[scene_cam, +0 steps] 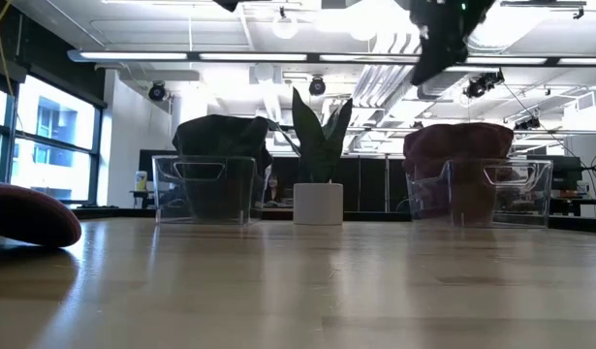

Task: Pick & Place hat
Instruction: Put the red cap into the right transparent bin

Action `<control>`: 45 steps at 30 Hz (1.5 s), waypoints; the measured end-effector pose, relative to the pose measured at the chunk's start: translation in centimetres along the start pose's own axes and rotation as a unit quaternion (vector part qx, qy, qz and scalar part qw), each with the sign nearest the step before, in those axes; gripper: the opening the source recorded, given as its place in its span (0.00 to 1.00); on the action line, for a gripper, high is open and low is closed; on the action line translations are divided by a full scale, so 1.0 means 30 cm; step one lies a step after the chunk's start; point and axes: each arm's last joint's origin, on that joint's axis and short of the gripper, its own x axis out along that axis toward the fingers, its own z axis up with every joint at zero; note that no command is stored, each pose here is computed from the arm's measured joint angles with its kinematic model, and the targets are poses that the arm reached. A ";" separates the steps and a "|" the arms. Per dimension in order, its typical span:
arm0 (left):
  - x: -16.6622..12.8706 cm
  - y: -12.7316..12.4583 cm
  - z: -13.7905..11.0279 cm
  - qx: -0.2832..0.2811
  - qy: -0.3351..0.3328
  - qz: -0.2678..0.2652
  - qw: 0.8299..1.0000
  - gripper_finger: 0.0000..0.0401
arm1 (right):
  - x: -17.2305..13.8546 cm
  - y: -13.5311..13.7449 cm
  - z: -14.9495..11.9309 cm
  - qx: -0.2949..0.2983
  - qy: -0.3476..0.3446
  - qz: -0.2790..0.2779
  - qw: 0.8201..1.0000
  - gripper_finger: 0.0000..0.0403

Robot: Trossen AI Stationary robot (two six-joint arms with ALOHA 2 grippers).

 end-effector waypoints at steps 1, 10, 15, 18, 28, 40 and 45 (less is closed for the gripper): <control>0.000 0.000 0.001 -0.001 -0.001 0.000 1.000 0.18 | 0.004 0.047 -0.005 -0.005 -0.013 0.021 1.000 0.32; 0.000 0.008 -0.001 -0.060 0.006 0.043 0.997 0.18 | 0.098 0.448 -0.202 -0.057 -0.140 0.223 0.963 0.22; -0.001 0.000 -0.004 -0.085 0.010 0.023 0.996 0.18 | 0.135 0.547 -0.367 -0.046 -0.224 0.317 0.921 0.16; -0.004 -0.020 -0.017 -0.097 0.033 0.004 0.995 0.18 | 0.148 0.557 -0.459 -0.039 -0.262 0.364 0.893 0.13; -0.115 -0.101 -0.048 -0.215 0.256 -0.027 0.942 0.18 | 0.196 0.481 -0.637 -0.015 -0.325 0.340 0.883 0.05; -0.257 -0.276 -0.131 -0.398 0.487 0.006 0.777 0.18 | 0.171 0.496 -0.592 -0.015 -0.350 0.374 0.859 0.00; -0.293 -0.350 -0.165 -0.456 0.519 0.042 0.722 0.24 | 0.164 0.501 -0.580 -0.016 -0.353 0.385 0.853 0.00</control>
